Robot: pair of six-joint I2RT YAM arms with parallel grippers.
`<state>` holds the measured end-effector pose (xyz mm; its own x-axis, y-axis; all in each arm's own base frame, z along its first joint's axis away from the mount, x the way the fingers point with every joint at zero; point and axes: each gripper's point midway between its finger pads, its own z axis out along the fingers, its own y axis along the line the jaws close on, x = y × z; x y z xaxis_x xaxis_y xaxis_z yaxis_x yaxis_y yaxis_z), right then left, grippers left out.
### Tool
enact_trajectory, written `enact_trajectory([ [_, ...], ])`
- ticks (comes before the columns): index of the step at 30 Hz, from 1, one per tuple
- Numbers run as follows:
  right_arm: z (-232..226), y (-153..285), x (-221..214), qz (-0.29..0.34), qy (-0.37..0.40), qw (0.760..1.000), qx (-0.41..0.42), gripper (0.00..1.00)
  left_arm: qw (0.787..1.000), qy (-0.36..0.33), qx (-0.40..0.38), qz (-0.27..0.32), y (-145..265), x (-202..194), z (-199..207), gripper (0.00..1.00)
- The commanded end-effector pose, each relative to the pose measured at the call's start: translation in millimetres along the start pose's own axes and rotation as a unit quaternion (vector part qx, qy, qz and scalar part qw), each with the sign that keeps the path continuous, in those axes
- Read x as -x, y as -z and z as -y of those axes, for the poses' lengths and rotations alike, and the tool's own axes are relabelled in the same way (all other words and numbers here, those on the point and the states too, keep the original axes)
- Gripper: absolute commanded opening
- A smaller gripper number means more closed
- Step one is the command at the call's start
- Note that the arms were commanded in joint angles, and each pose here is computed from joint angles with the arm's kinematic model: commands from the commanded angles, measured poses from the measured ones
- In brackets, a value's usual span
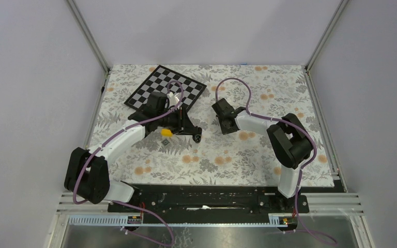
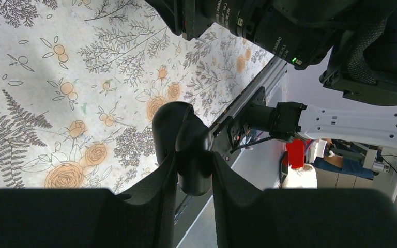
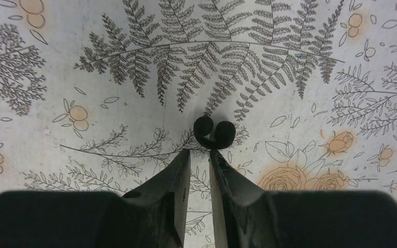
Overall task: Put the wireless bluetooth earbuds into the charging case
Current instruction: Adjust the earbud at the center of the board.
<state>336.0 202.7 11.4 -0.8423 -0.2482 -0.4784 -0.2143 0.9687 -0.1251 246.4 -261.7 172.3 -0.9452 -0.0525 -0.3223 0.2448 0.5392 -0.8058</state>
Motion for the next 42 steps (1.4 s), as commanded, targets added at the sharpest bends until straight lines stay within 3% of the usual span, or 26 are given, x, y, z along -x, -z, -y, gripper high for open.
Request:
enact_trajectory([
  [1, 1, 6, 29, 0.038, 0.003, 0.999, -0.011, 0.27, 0.999, -0.033, -0.014, 0.025, 6, 16, 16, 0.00],
  [18, 0, -10, 35, 0.032, 0.012, 0.999, -0.021, 0.26, 0.999, -0.035, -0.012, 0.028, 9, 16, 17, 0.00],
  [28, 9, -15, 44, 0.034, 0.008, 0.999, -0.029, 0.19, 0.999, -0.034, -0.012, 0.028, 9, 16, 18, 0.00],
  [35, 14, -20, 50, 0.034, 0.012, 0.999, -0.033, 0.22, 0.999, -0.035, -0.012, 0.028, 9, 16, 18, 0.00],
  [42, 14, -22, 55, 0.035, 0.016, 0.999, -0.029, 0.18, 0.999, -0.034, -0.010, 0.030, 9, 17, 17, 0.00],
])
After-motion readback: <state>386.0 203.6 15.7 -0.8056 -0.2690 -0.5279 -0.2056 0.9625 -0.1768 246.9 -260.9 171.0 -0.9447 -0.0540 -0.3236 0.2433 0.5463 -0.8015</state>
